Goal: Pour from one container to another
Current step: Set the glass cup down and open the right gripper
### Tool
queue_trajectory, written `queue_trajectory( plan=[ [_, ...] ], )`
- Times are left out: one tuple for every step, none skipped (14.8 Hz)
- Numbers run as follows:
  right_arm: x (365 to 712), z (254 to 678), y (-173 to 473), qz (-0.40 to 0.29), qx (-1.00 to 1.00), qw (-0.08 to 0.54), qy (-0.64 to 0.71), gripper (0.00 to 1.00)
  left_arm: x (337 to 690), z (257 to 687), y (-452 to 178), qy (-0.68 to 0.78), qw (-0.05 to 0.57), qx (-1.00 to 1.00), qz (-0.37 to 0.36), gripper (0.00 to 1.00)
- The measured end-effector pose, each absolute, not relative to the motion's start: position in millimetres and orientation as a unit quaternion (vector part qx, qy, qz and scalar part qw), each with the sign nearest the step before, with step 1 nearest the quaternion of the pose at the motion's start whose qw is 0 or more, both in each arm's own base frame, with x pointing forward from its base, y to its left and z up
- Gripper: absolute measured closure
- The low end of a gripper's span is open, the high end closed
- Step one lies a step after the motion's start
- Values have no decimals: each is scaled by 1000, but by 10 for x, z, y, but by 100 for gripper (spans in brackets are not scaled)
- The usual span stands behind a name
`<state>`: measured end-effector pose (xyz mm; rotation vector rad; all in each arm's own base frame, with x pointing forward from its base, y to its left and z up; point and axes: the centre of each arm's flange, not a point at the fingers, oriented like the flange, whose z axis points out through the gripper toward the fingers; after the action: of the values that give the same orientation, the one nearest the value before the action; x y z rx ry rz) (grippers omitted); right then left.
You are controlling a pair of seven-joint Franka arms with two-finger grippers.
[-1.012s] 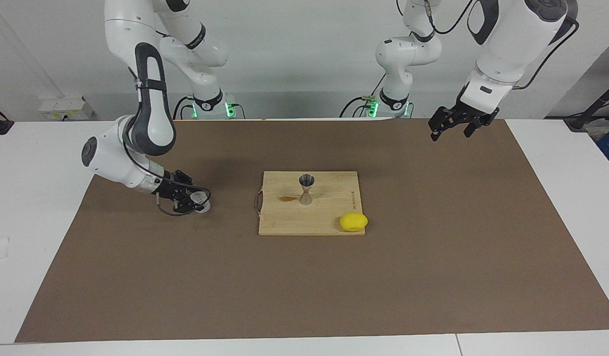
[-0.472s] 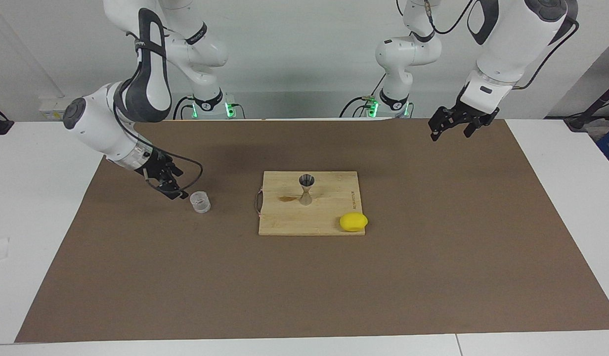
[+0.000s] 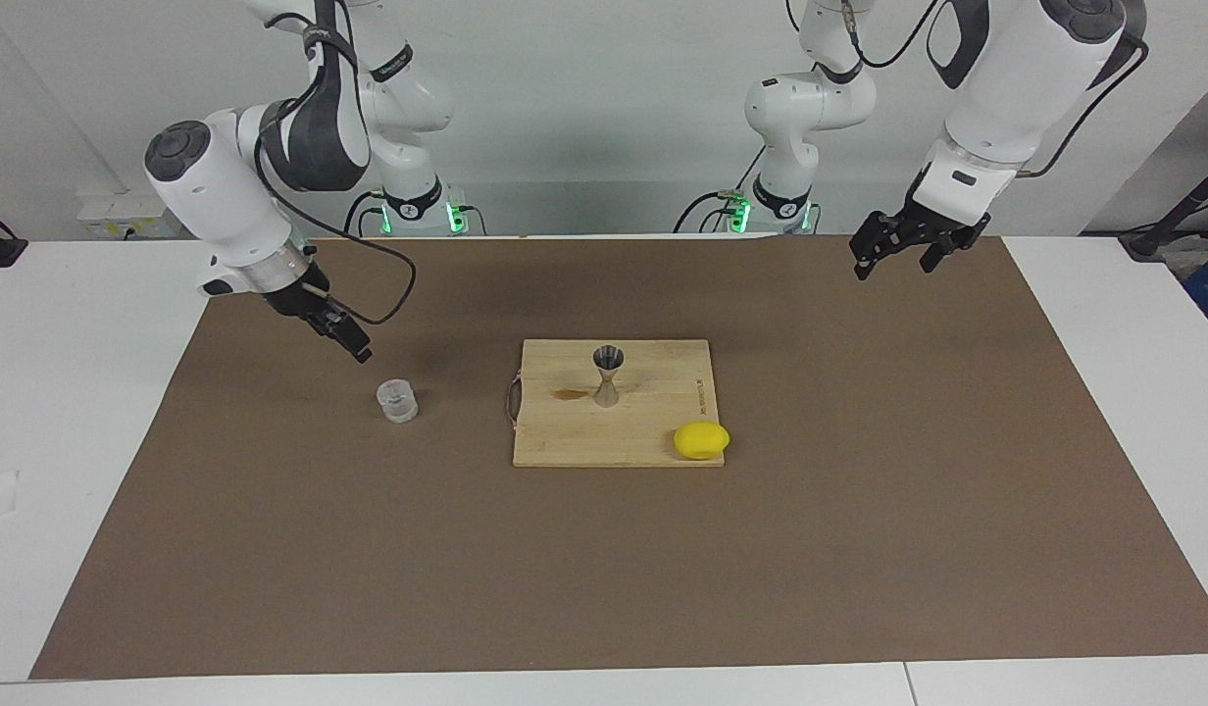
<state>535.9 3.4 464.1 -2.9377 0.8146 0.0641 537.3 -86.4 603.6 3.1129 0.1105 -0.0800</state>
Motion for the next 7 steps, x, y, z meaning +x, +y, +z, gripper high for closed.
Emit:
queue_trajectory(
  plan=[
    [5350,4723,128,22,-972,37,229,0,5373,6036,-864,35,13,999,-26,0],
    [5353,4808,234,22,-979,34,200,0,5373,6036,-864,35,13,999,-26,0],
    [5365,4903,338,19,-983,31,178,0,5373,6036,-864,35,13,999,-26,0],
    [5382,5010,406,14,-986,24,162,0,5373,6036,-864,35,13,999,-26,0],
    [5404,5125,435,7,-989,14,149,0,5373,6036,-864,35,13,999,-26,0],
    [5429,5243,440,1,-990,9,139,0,5373,6036,-864,35,13,999,-26,0],
    [5465,5372,445,-4,-992,6,129,0,5373,6036,-864,35,13,999,-26,0]
  ],
)
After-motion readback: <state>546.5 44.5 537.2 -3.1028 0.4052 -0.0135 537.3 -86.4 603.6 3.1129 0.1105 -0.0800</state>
